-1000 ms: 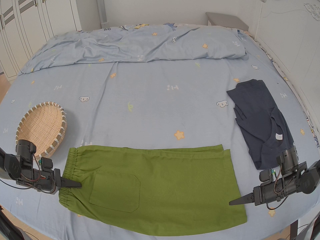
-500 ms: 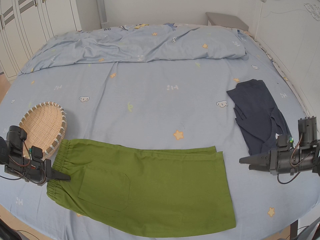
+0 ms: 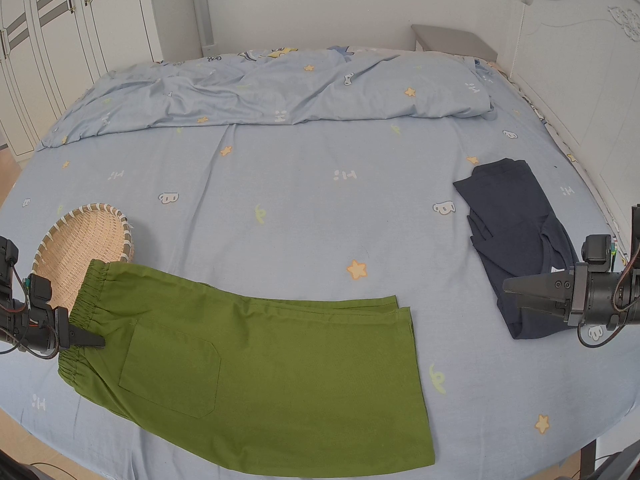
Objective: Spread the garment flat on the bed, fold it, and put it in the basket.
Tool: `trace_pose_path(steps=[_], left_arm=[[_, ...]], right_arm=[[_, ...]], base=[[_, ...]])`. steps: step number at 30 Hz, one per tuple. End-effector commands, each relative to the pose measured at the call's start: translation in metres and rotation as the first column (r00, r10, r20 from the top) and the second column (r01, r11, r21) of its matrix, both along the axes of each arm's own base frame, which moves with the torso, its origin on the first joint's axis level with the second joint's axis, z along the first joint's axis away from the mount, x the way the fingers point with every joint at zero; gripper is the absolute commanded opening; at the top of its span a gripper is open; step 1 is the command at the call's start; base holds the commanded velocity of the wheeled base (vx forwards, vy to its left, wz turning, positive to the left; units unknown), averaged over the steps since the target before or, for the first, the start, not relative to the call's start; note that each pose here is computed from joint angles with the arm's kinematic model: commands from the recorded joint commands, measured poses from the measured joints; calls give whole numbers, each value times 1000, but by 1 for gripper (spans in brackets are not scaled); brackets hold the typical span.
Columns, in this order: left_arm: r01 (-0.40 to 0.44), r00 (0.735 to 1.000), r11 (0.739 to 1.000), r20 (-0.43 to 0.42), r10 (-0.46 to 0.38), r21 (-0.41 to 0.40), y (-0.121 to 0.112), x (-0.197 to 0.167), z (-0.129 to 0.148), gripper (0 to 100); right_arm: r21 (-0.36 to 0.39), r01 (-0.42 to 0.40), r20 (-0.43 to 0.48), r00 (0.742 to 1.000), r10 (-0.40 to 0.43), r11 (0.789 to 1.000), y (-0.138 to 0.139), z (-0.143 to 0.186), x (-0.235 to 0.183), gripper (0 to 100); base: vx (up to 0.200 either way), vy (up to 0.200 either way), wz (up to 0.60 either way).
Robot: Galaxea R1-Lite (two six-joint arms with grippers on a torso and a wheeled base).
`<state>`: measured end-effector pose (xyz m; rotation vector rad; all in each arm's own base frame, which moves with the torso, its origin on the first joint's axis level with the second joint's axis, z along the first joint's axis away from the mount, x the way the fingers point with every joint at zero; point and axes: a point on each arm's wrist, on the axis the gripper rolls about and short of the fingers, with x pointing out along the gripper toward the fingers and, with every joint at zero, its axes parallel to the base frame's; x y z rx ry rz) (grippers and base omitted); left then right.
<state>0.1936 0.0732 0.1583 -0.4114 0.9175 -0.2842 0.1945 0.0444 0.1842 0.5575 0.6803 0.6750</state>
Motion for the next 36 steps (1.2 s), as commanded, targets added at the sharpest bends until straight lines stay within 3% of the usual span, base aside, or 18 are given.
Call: trace_pose_path(steps=[1,8,11,18,26,30,31,36], left_arm=[[20,1000,1000,21,-20,1,-9,-1,9,0],[48,998,999,31,-48,0,-52,-3,52,0],[93,995,995,32,-92,-24,-95,-1,75,0],[194,975,977,93,-201,84,-151,-8,86,0],[366,919,925,118,-377,102,-200,-6,83,0],[387,908,913,114,-402,131,-219,0,78,0],[403,903,902,92,-419,152,-233,0,69,0],[438,892,887,48,-448,147,-259,-2,54,0]], right_arm=[[4,-5,16,1000,5,1000,1,3,-2,100],[3,5,21,1000,-5,1000,-1,4,-2,100],[1,4,15,1000,-4,1000,0,3,-2,100],[-1,4,13,1000,-4,1000,-1,2,-1,100],[-10,-4,19,1000,4,1000,0,0,-2,100],[-12,-3,14,1000,3,1000,0,-1,-1,100],[-13,-3,3,1000,3,1000,0,-4,1,100],[-16,0,-12,1000,0,1000,0,-7,4,100]], base=[[0,0,0],[0,0,0],[0,0,0],[0,0,0],[0,0,0],[0,0,0],[0,0,0],[0,0,0]])
